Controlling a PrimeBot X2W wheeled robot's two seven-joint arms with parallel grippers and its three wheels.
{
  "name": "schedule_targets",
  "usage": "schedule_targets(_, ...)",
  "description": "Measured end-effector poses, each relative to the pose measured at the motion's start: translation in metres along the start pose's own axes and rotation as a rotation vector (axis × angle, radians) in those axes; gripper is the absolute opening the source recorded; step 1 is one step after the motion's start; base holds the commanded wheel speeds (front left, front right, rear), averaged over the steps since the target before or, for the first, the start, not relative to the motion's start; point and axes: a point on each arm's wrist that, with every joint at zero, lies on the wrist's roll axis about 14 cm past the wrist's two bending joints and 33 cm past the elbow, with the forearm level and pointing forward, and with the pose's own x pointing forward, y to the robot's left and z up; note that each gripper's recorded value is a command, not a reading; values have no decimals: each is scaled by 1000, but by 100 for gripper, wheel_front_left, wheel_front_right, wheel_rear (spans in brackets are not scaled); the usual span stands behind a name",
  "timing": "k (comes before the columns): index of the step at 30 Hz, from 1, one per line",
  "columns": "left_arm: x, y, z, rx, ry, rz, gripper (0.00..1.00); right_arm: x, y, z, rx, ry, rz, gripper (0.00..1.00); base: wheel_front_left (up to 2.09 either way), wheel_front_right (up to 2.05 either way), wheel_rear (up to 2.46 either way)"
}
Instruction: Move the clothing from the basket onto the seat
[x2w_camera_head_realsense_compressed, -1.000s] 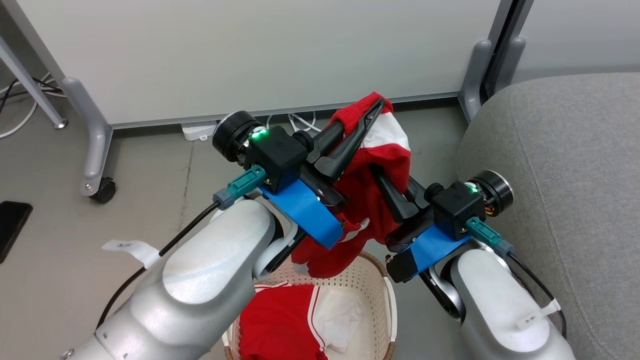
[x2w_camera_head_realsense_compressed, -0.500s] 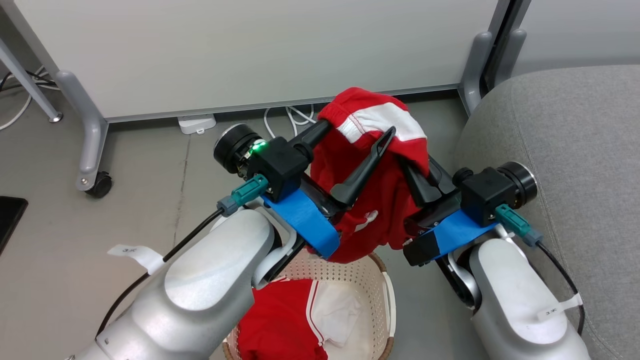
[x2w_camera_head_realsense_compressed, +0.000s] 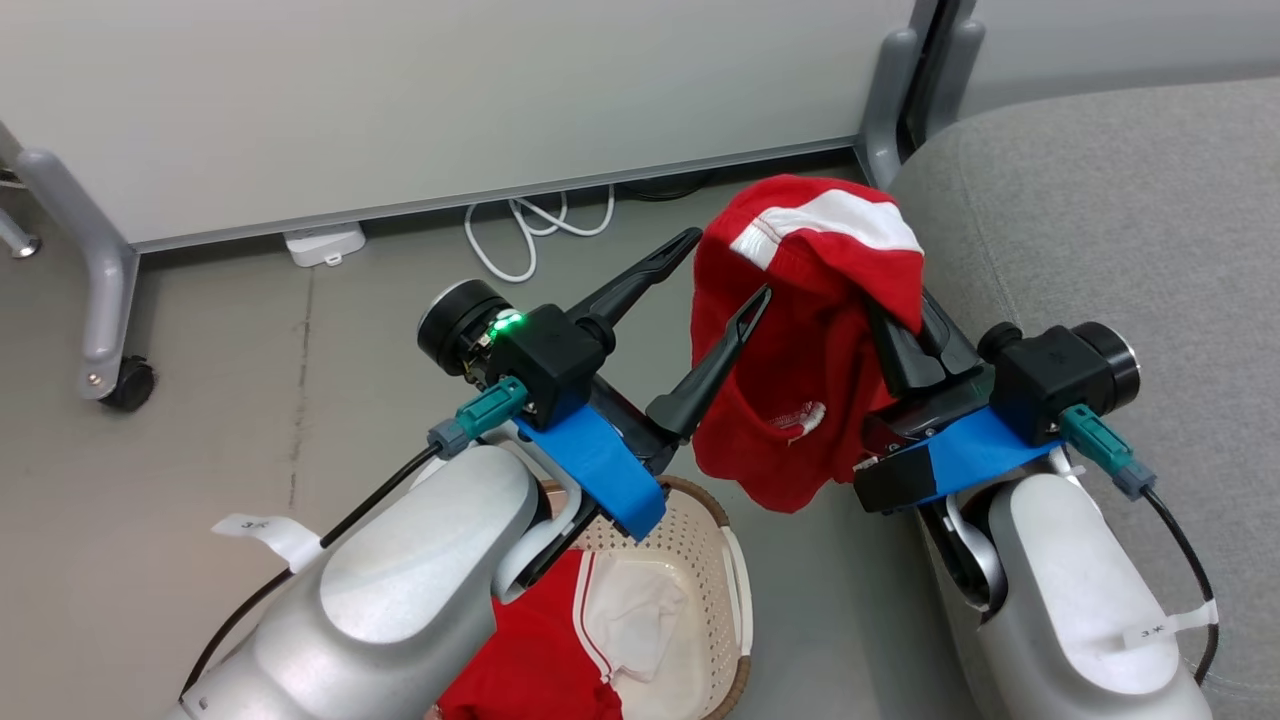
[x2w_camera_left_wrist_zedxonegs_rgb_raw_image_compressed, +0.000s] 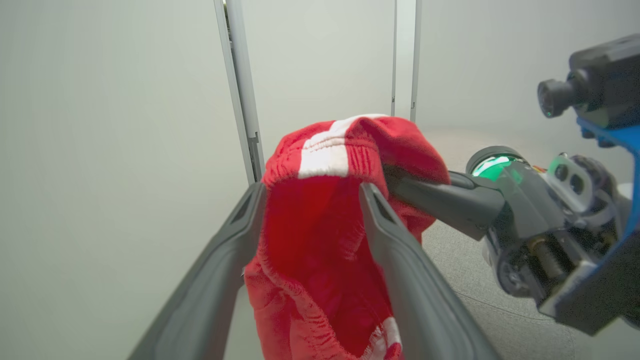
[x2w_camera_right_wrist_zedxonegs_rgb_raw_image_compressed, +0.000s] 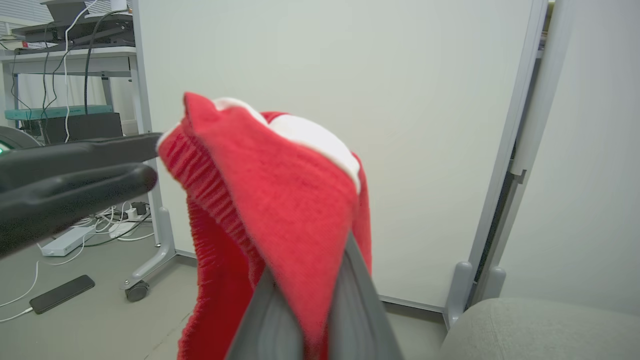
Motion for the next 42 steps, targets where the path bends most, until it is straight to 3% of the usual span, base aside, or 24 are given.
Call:
schedule_targets(21, 45, -47, -20, -32, 1, -179, 100, -84, -95, 4, -61, 36, -316, 0, 0, 0, 0)
schedule_targets(42, 64, -90, -45, -49, 39, -298, 100, -163, -135, 1, -92, 105, -525, 0, 0, 0, 0)
